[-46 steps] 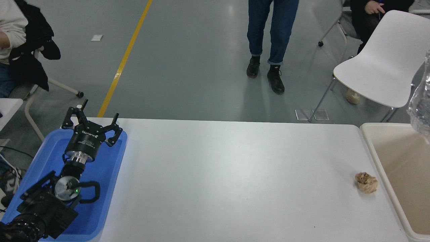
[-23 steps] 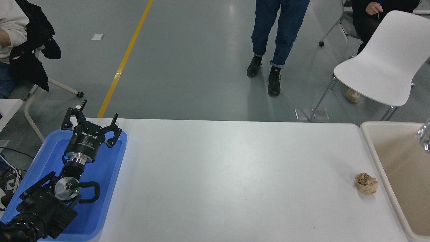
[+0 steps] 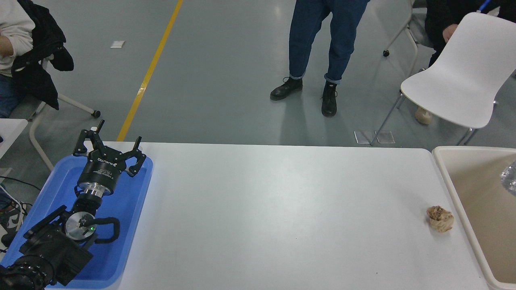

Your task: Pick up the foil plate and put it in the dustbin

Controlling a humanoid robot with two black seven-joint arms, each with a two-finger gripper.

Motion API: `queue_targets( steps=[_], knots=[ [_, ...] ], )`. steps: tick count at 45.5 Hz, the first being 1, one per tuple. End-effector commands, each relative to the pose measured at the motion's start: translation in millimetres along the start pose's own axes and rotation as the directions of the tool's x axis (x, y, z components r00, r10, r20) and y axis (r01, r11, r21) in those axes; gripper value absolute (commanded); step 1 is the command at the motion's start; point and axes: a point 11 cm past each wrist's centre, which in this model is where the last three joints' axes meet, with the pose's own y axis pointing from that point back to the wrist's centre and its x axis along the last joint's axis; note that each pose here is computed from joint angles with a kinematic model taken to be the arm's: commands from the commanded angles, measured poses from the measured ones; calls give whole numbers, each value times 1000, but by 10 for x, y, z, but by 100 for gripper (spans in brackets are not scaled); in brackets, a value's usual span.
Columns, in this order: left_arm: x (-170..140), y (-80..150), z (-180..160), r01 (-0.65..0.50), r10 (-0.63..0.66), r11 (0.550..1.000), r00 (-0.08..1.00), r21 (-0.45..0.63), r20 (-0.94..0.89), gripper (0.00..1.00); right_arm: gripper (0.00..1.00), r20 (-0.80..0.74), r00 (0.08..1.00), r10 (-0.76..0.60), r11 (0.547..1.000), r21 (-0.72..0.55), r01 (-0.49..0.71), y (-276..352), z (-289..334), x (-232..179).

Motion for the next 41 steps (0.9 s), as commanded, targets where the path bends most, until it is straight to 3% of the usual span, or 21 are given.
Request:
queue_targets(
  steps=[1,24,30,31,41],
  knots=[
    [0,0,0,0,0,1000,1000,0,0,100,0,29,998,57,997,-58,-55,-132,107,-320],
    [0,0,0,0,0,1000,1000,0,0,100,2,13,993,118,991,-63,-117,-167,52,-532],
    [0,0,0,0,0,1000,1000,0,0,100,80,24,988,153,987,-63,-151,-152,47,-412],
    [0,0,0,0,0,1000,1000,0,0,100,86,23,987,157,986,-62,-155,-151,52,-403],
    [0,0,0,0,0,1000,1000,0,0,100,89,76,986,148,988,-56,-144,-155,12,-443]
  ],
)
